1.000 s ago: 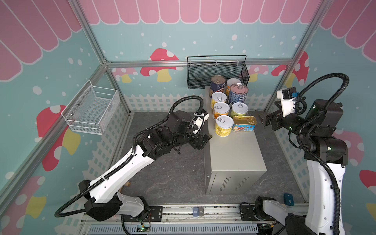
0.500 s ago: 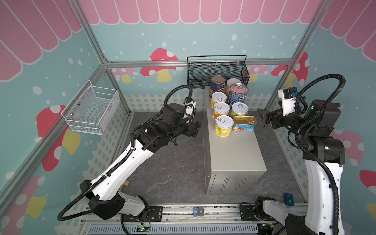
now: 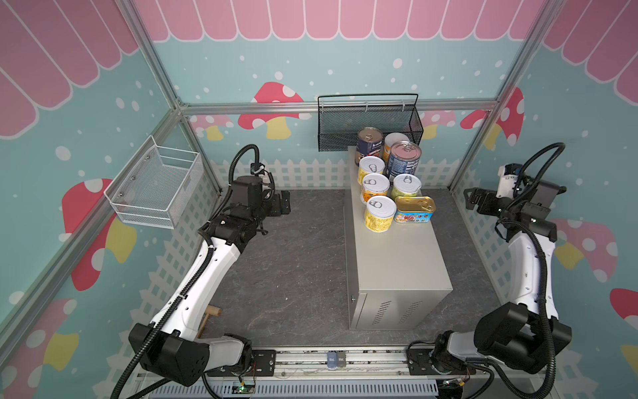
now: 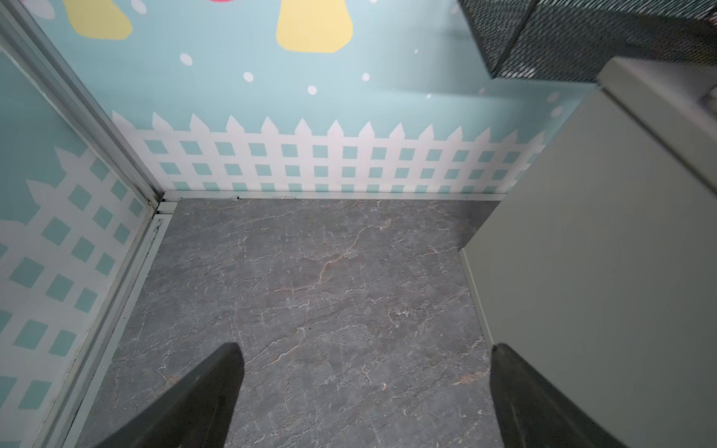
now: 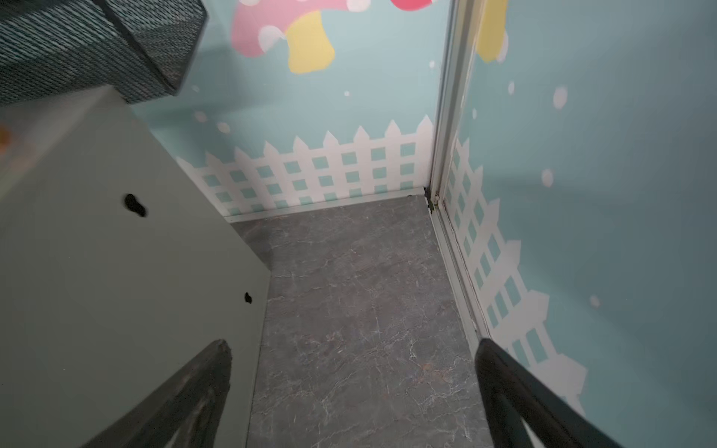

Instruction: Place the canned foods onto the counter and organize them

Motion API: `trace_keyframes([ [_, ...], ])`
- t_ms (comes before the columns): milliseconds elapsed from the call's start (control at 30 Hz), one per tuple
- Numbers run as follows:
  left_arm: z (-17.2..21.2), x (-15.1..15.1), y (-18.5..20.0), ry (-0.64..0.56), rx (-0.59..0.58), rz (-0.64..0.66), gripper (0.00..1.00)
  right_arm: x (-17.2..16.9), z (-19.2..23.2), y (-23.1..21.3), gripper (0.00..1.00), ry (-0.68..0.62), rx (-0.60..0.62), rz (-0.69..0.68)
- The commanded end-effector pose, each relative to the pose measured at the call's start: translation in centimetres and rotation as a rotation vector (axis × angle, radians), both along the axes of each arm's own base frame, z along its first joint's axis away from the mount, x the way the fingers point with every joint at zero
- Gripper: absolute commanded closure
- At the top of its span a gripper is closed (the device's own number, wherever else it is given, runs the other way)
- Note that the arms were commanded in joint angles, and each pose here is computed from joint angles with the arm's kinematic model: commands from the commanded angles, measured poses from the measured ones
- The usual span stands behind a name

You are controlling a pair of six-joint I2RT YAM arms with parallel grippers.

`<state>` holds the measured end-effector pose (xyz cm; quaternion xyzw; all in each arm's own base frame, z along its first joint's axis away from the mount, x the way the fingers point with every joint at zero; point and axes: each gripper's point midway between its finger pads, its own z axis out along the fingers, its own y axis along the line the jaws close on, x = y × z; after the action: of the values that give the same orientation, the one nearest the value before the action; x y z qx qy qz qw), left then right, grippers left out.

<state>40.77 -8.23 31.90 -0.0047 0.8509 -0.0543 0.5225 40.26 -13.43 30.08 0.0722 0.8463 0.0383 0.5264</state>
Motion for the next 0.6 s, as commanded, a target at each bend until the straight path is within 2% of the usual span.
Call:
trace_keyframes([
  [0,-1.0,1.6,2.5,-0.105,0.021,0.093,0.01,0.5,-1.2,-0.3,0.01,-0.127,-0.053,-0.053],
  [133,-7.6,2.2,6.0,0.018,0.047,0.185,0.01,0.1,-7.8,2.6,0.01,-0.099,-0.124,-0.041],
  [233,-12.2,2.2,8.4,0.101,0.123,0.267,0.01,-0.1,-11.9,4.5,0.01,-0.086,-0.18,-0.026],
  [367,-16.3,1.4,9.8,0.081,0.208,0.312,0.01,-0.9,-15.0,5.5,0.0,-0.139,-0.207,-0.02],
  [433,-17.2,1.0,10.4,0.032,0.192,0.359,0.0,-1.2,-15.5,6.2,0.01,-0.19,-0.196,-0.003],
  [567,-18.7,0.4,9.2,-0.074,0.242,0.326,0.01,-1.3,-17.3,7.2,0.01,-0.194,-0.205,0.054],
])
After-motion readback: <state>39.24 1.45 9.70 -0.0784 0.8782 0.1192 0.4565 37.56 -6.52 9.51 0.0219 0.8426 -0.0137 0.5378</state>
